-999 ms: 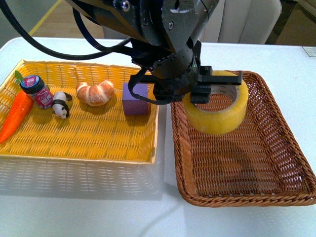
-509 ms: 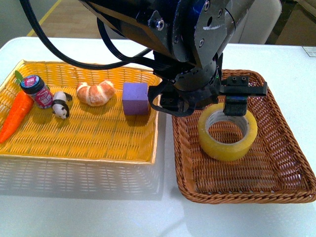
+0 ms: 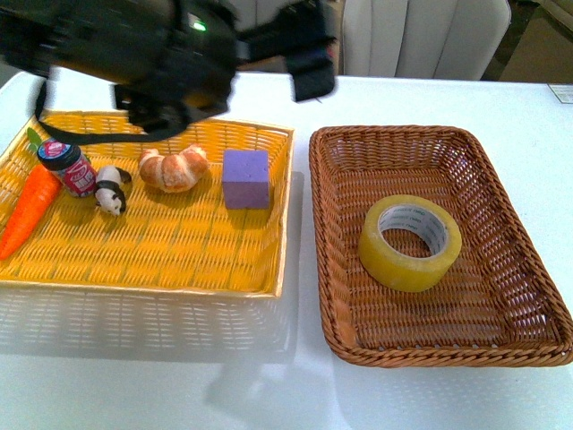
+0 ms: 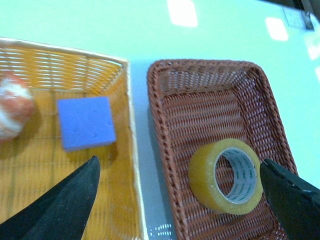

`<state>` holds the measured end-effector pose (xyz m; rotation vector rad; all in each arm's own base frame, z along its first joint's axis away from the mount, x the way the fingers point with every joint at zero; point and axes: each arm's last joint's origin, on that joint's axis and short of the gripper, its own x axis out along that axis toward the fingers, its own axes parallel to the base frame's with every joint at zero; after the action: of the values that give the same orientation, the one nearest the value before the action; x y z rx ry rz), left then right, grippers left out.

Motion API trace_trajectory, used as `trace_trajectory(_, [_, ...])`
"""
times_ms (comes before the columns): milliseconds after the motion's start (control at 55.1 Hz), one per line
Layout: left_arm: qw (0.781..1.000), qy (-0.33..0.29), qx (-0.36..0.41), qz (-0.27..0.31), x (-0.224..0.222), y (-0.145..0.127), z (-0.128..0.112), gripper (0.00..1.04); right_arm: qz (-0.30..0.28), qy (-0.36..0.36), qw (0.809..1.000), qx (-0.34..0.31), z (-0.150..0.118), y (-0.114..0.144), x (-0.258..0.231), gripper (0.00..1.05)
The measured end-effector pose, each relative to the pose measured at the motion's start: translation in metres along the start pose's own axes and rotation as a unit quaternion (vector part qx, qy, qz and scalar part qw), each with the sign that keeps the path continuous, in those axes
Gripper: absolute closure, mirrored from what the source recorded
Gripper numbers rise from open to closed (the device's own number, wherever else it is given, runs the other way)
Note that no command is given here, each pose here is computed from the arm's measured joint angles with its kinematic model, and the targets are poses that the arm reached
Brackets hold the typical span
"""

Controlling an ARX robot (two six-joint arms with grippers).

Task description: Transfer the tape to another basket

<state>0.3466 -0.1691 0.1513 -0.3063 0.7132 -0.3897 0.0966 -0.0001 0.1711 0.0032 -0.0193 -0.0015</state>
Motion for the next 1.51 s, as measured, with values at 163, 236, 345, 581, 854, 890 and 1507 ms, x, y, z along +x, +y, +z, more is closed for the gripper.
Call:
trace_trajectory(163, [0.999, -0.039, -0.032, -0.003, -0.063, 0.031, 0.001, 0.09, 0.000, 0.000, 1.000, 0.000, 0.000, 0.000, 0.000, 0.09])
trace_trajectory(236, [0.998, -0.057, -0.038, -0.008, -0.092, 0.037, -0.002, 0.09, 0.000, 0.000, 1.000, 0.000, 0.000, 0.000, 0.000, 0.09])
trace_trajectory(345, [0.946, -0.283, 0.076, 0.141, -0.112, 0.051, -0.020, 0.33, 0.002, 0.000, 1.000, 0.000, 0.000, 0.000, 0.000, 0.09])
trace_trajectory(581, [0.910, -0.347, 0.137, 0.180, -0.162, 0.073, -0.048, 0.79, 0.000, 0.000, 1.000, 0.000, 0.000, 0.000, 0.000, 0.09])
trace_trajectory(854, [0.908, -0.349, 0.143, 0.184, -0.188, 0.086, -0.078, 1.03, 0.000, 0.000, 1.000, 0.000, 0.000, 0.000, 0.000, 0.09])
trace_trajectory(890, [0.909, -0.346, 0.142, 0.185, -0.189, 0.088, -0.082, 1.03, 0.000, 0.000, 1.000, 0.000, 0.000, 0.000, 0.000, 0.09])
trace_trajectory(1507, [0.909, -0.345, 0.144, 0.186, -0.227, 0.093, -0.108, 1.03, 0.000, 0.000, 1.000, 0.000, 0.000, 0.000, 0.000, 0.09])
